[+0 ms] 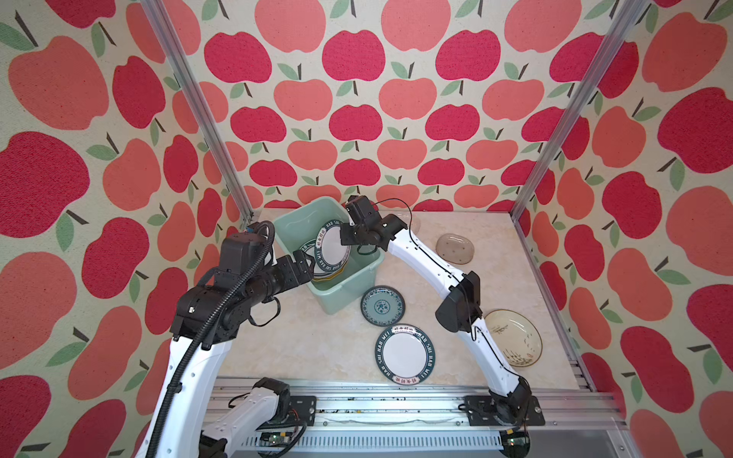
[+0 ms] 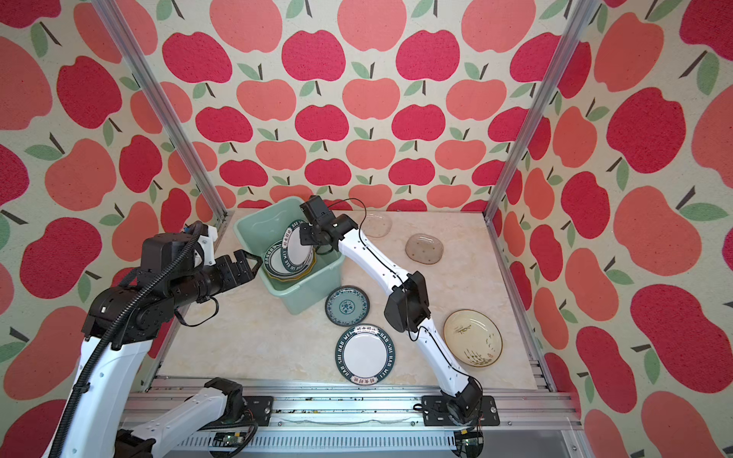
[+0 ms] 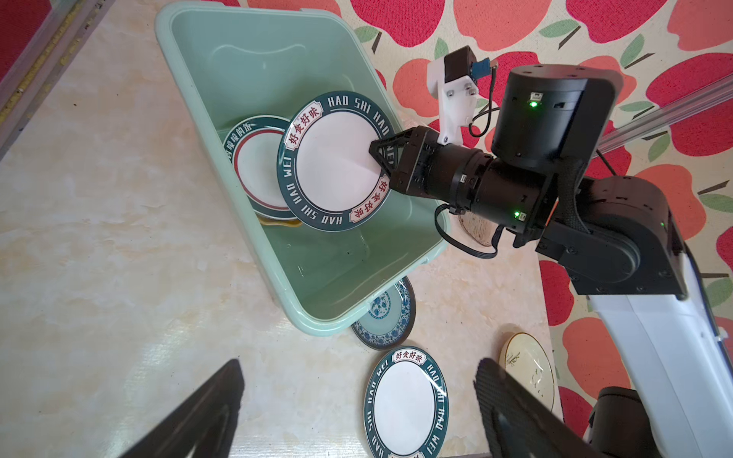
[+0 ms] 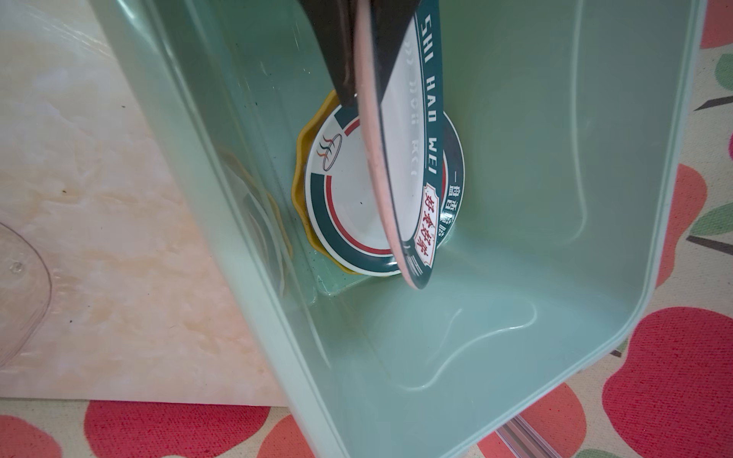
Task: Place the plates into the plastic bin on the countertop
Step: 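Lower the green-rimmed plate into the bin while the left gripper withdraws, then lay the green-rimmed plate flat on the stack and open the right gripper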
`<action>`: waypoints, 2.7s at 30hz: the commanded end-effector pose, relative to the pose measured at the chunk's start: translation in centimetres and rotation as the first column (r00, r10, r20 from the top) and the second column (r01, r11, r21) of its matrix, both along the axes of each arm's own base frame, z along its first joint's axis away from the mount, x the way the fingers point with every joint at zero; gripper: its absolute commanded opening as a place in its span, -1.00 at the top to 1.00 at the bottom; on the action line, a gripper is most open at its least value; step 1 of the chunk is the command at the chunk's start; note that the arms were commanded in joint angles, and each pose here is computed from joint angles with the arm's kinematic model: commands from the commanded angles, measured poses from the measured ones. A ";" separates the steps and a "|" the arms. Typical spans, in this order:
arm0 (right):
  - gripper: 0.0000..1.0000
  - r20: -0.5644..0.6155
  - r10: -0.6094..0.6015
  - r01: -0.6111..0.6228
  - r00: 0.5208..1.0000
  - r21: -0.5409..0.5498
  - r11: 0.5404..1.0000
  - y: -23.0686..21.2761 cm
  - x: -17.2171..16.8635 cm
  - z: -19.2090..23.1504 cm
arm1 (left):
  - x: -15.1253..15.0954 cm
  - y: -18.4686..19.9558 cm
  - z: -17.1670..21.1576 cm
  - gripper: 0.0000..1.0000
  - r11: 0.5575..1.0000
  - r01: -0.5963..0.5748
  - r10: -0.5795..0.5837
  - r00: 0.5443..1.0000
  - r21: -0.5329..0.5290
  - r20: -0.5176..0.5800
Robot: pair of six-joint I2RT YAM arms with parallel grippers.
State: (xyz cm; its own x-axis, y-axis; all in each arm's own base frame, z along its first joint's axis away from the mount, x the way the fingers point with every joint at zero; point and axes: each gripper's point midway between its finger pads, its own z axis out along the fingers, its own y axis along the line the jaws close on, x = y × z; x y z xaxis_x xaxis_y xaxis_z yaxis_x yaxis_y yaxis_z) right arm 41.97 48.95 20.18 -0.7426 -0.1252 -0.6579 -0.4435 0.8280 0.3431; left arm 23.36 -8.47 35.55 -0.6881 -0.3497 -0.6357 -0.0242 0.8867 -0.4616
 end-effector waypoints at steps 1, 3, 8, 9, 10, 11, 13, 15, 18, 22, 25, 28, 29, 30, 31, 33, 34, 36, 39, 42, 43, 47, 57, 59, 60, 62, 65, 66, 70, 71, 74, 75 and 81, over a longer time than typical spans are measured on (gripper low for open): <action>1.00 0.035 0.009 -0.011 0.999 0.045 0.999 1.3 0.6 0.3 | -0.2 -0.2 0.4 -0.88 1.000 0.002 -0.003 1.000 -0.023 -0.013; 1.00 0.026 0.013 -0.014 1.000 0.055 0.998 1.7 0.7 -0.2 | -0.1 -0.4 0.2 -0.88 1.000 0.008 -0.009 1.000 -0.025 -0.024; 1.00 -0.002 0.016 -0.016 1.000 0.066 0.998 2.4 0.8 -1.9 | 0.3 -0.7 0.3 -0.88 1.000 0.014 -0.016 0.999 -0.028 -0.044; 1.00 -0.011 0.015 -0.014 1.000 0.066 0.998 2.5 0.8 -2.3 | 0.4 -0.7 0.3 -0.88 1.000 0.012 -0.013 0.999 -0.027 -0.049; 1.00 -0.014 0.015 -0.014 1.000 0.072 0.997 2.7 0.9 -2.5 | 0.4 -0.7 0.3 -0.88 1.000 0.012 -0.013 0.999 -0.027 -0.053; 0.98 -0.019 0.014 -0.013 1.000 0.075 0.997 2.7 0.9 -2.7 | 0.5 -0.7 0.4 -0.88 1.000 0.012 -0.013 0.998 -0.026 -0.056; 0.94 -0.025 0.013 -0.011 1.000 0.081 0.997 2.9 1.0 -3.1 | 0.6 -0.7 0.3 -0.88 1.000 0.010 -0.012 0.998 -0.021 -0.062; 0.90 -0.025 0.013 -0.010 1.000 0.086 0.996 3.2 1.1 -3.4 | 0.7 -0.7 0.3 -0.88 1.000 0.007 -0.008 0.998 -0.018 -0.067; 0.76 -0.032 0.010 -0.007 0.999 0.091 0.996 3.3 1.2 -3.9 | 0.8 -0.7 0.2 -0.88 1.000 0.005 -0.006 0.997 -0.017 -0.072; 0.66 -0.043 0.006 -0.002 0.999 0.090 0.996 3.5 1.2 -4.6 | 1.0 -0.7 0.2 -0.88 1.000 0.001 -0.002 0.997 -0.014 -0.075; 0.59 -0.056 0.003 0.002 0.998 0.087 0.996 3.6 1.2 -5.4 | 1.0 -0.6 0.3 -0.88 1.000 0.000 -0.001 0.998 -0.010 -0.069; 0.49 -0.067 -0.001 0.007 0.998 0.081 0.997 3.6 1.3 -6.3 | 1.5 -0.7 0.0 -0.88 1.000 -0.002 0.002 0.996 -0.005 -0.085; 0.46 -0.072 -0.005 0.010 0.997 0.074 0.997 3.5 1.4 -6.6 | 1.7 -0.8 -0.1 -0.88 1.000 0.000 0.000 0.996 -0.004 -0.089; 0.45 -0.076 -0.007 0.013 0.997 0.070 0.997 3.4 1.4 -6.9 | 1.7 -0.8 0.0 -0.88 1.000 -0.001 0.001 0.996 -0.004 -0.088; 0.43 -0.080 -0.008 0.013 0.997 0.066 0.998 3.4 1.4 -7.2 | 1.7 -0.8 0.0 -0.88 1.000 -0.002 0.001 0.996 -0.004 -0.088; 0.38 -0.088 -0.016 0.021 0.996 0.056 0.998 3.2 1.4 -7.8 | 1.8 -0.8 -0.1 -0.88 1.000 -0.003 0.003 0.996 -0.003 -0.091; 0.34 -0.090 -0.019 0.023 0.996 0.052 0.998 3.0 1.5 -7.9 | 1.9 -0.8 -0.1 -0.88 1.000 -0.001 0.001 0.996 -0.002 -0.092; 0.24 -0.093 -0.027 0.031 0.995 0.039 0.999 2.8 1.5 -8.5 | 1.9 -0.8 -0.1 -0.88 1.000 -0.002 0.002 0.995 -0.004 -0.097; 0.11 -0.094 -0.030 0.032 0.995 0.029 0.999 2.7 1.6 -8.9 | 2.0 -0.9 -0.3 -0.88 1.000 -0.004 0.004 0.995 -0.005 -0.104; 0.01 -0.096 -0.029 0.032 0.995 0.029 0.999 2.7 1.6 -9.3 | 2.0 -1.0 -0.3 -0.88 1.000 -0.005 0.004 0.994 -0.010 -0.109; -0.03 -0.097 -0.030 0.032 0.995 0.025 0.999 2.7 1.6 -9.5 | 2.0 -1.0 -0.4 -0.88 1.000 -0.006 0.005 0.994 -0.011 -0.111; -0.16 -0.098 -0.035 0.036 0.995 0.009 0.999 2.5 1.7 -10.2 | 2.1 -1.0 -0.3 -0.87 1.000 -0.008 0.006 0.993 -0.014 -0.117; -0.29 -0.108 -0.025 0.023 0.994 -0.015 1.000 2.6 1.4 -12.3 | 1.9 -1.1 -0.3 -0.88 0.999 -0.017 0.013 0.991 -0.030 -0.131; -0.31 -0.112 -0.021 0.019 0.993 -0.018 1.000 2.6 1.3 -12.8 | 1.9 -1.2 -0.2 -0.88 0.999 -0.018 0.013 0.991 -0.037 -0.132; -0.32 -0.116 -0.019 0.017 0.993 -0.022 1.000 2.7 1.2 -13.1 | 1.9 -1.2 -0.2 -0.88 0.999 -0.019 0.014 0.991 -0.037 -0.131; -0.33 -0.119 -0.016 0.013 0.993 -0.025 1.000 2.8 1.1 -13.5 | 1.8 -1.1 -0.2 -0.88 0.999 -0.020 0.015 0.991 -0.036 -0.132; -0.36 -0.120 -0.009 0.007 0.993 -0.018 1.000 3.0 1.1 -13.9 | 1.7 -1.0 -0.2 -0.88 0.999 -0.023 0.019 0.991 -0.033 -0.130; -0.37 -0.119 -0.008 0.006 0.993 -0.014 1.000 3.2 1.1 -14.0 | 1.6 -1.0 -0.2 -0.88 0.999 -0.023 0.018 0.991 -0.032 -0.131; -0.42 -0.101 0.007 -0.006 0.995 0.016 1.000 3.9 1.3 -13.6 | 1.4 -0.9 -0.2 -0.88 0.999 -0.025 0.020 0.991 -0.029 -0.134; -0.46 -0.095 0.009 -0.007 0.995 0.026 1.000 4.1 1.4 -13.4 | 1.3 -0.9 -0.3 -0.88 0.999 -0.023 0.019 0.991 -0.028 -0.135; -0.49 -0.067 0.028 -0.024 0.997 0.058 0.998 4.8 1.5 -12.3 | 1.3 -0.9 -0.3 -0.88 0.999 -0.024 0.020 0.990 -0.027 -0.137; -0.54 -0.058 0.032 -0.029 0.998 0.062 0.998 5.0 1.5 -12.1 | 1.3 -0.9 -0.4 -0.88 0.999 -0.023 0.019 0.990 -0.027 -0.139; -0.62 0.000 0.058 -0.057 0.998 0.092 0.994 5.7 1.8 -10.1 | 1.3 -0.9 -0.3 -0.88 0.999 -0.022 0.018 0.991 -0.027 -0.134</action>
State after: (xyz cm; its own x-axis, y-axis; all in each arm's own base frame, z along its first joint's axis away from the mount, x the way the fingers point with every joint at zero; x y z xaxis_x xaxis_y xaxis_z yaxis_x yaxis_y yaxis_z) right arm 42.98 54.11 9.16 -0.7784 -0.1063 -0.6187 -0.4465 0.7865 0.4266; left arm 25.27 -9.51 34.68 -0.7639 -0.3704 -0.5285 -0.1021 0.8780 -0.4677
